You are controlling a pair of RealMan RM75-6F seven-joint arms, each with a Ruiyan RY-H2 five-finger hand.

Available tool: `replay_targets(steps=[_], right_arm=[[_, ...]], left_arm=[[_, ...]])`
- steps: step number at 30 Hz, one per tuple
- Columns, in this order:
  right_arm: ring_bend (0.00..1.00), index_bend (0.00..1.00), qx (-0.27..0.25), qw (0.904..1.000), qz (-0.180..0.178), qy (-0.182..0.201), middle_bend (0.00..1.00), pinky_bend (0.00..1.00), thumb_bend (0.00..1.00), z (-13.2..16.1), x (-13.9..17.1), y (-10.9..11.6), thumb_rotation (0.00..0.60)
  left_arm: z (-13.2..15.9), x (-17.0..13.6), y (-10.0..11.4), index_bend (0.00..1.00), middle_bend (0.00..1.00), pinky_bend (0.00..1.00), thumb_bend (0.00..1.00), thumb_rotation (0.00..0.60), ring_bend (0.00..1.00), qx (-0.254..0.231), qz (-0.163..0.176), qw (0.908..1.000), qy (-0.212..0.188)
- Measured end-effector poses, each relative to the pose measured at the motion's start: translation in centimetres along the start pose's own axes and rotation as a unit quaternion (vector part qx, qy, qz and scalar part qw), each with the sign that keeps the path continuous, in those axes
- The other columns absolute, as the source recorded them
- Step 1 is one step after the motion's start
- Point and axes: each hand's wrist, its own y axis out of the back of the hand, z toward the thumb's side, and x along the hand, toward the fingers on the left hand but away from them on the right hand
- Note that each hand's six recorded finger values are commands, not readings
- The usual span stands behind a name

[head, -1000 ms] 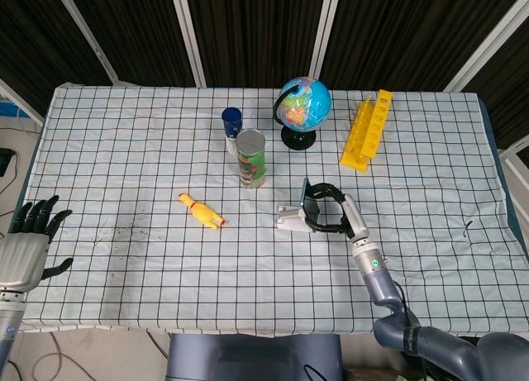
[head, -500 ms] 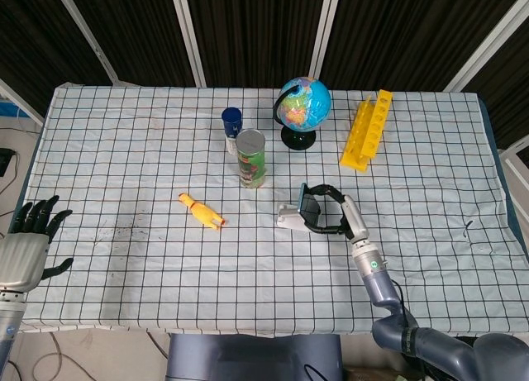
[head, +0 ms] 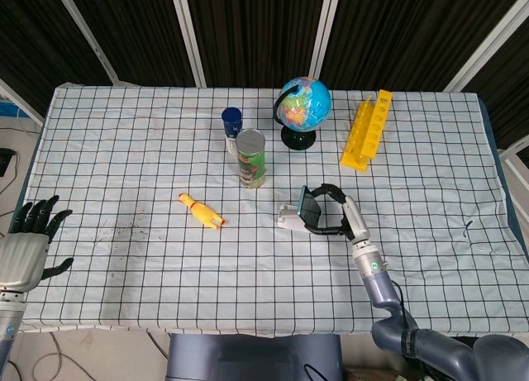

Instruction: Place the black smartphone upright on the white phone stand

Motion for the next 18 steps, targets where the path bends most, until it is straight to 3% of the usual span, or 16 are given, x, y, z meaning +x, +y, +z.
replay_targets(steps=[11,18], right_arm=[[0.04,0.26,0.007,1.0000,-0.006,0.003,0.25,0.18,0.05,0.05,0.28,0.10,0.600],[0.01,0.07,0.011,0.9999,-0.006,0.000,0.09,0.17,0.02,-0.05,0.44,0.20,0.600]], left_arm=[[-0.01,0.00,0.00,0.19,0.00,0.00,0.10,0.600,0.00,-0.001,0.000,1.0000,0.000],[-0.02,-0.01,0.00,0.19,0.00,0.00,0.10,0.600,0.00,-0.002,0.001,1.0000,0.000]])
